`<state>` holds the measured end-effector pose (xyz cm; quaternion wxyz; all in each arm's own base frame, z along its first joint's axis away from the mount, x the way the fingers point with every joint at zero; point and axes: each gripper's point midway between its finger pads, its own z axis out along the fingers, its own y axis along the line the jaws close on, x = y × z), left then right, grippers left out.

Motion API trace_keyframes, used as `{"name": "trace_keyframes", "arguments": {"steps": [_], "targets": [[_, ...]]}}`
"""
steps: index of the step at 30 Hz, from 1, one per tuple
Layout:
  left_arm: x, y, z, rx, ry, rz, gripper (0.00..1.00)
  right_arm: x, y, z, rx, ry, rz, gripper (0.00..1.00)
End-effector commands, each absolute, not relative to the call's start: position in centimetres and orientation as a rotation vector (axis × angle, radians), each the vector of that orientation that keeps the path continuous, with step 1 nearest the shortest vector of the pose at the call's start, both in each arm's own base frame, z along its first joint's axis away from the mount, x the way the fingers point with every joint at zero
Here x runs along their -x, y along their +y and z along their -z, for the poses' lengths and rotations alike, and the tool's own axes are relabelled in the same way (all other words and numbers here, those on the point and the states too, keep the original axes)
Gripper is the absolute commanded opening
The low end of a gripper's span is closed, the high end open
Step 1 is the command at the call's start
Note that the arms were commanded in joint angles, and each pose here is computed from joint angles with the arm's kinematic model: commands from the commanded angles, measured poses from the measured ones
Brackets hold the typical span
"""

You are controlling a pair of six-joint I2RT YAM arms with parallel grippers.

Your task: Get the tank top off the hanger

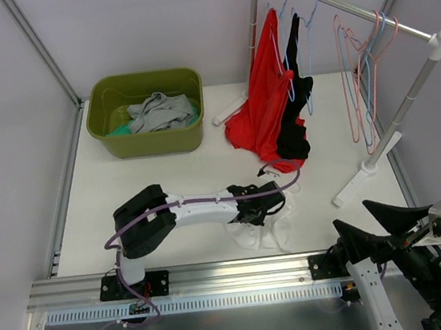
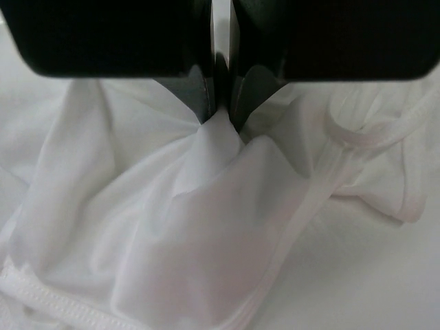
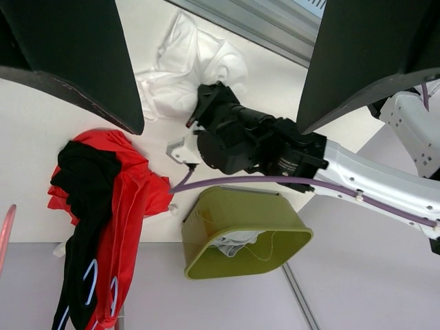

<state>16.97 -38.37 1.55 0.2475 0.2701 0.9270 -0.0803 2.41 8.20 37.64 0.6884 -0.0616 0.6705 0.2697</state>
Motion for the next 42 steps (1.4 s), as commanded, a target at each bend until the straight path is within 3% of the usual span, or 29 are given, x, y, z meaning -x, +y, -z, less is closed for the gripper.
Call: {"name": "trace_keyframes", "arguments": {"steps": [1,8,18,24,29,30,31,33,35,36,39,42], "targets": [[-16.1,-33.5,-3.3,-0.624,2.555,0.107,0.0,-1.4,8.2,-37.5,0.171,1.481,-0.605,1.0],[-19.8,-29.0,-15.5,-0.388,2.401,0.172,0.0,-1.3,8.1,-36.9,0.171,1.484,-0.625,1.0],[-29.8,-20.2,-34.7,-0.029,2.104,0.32,0.0,-2.0,7.8,-36.5,0.162,1.502,-0.619,1.0],[-40.1,-14.6,-38.8,0.155,2.028,0.244,0.0,-2.2,8.2,-36.6,0.177,1.502,-0.645,0.99],[-46.7,-9.4,-37.4,0.312,2.043,0.242,0.0,-2.6,8.7,-36.2,0.188,1.522,-0.666,0.99],[-47.6,-8.3,-36.7,0.338,2.06,0.274,0.09,-2.7,8.7,-36.2,0.185,1.523,-0.664,0.99],[-48.8,-8.0,-34.7,0.347,2.103,0.283,0.27,-2.8,8.7,-36.1,0.19,1.527,-0.669,0.99],[-49.9,-7.3,-32.7,0.349,2.147,0.277,0.76,-3.6,8.9,-35.6,0.181,1.554,-0.681,0.99],[-49.9,-6.6,-32.1,0.34,2.167,0.285,0.86,-4.5,9.2,-35.2,0.171,1.587,-0.699,0.99],[-49.1,-6.4,-32.9,0.335,2.157,0.284,0.97,-4.9,9.4,-34.9,0.155,1.613,-0.721,1.0],[-46.2,-6.9,-34.7,0.326,2.138,0.337,0.99,-5.7,10.1,-35.8,0.145,1.615,-0.775,0.99],[-39.5,-7.0,-40.5,0.312,2.01,0.419,0.99,-6.5,10.7,-38.7,0.139,1.537,-0.833,0.99]]}}
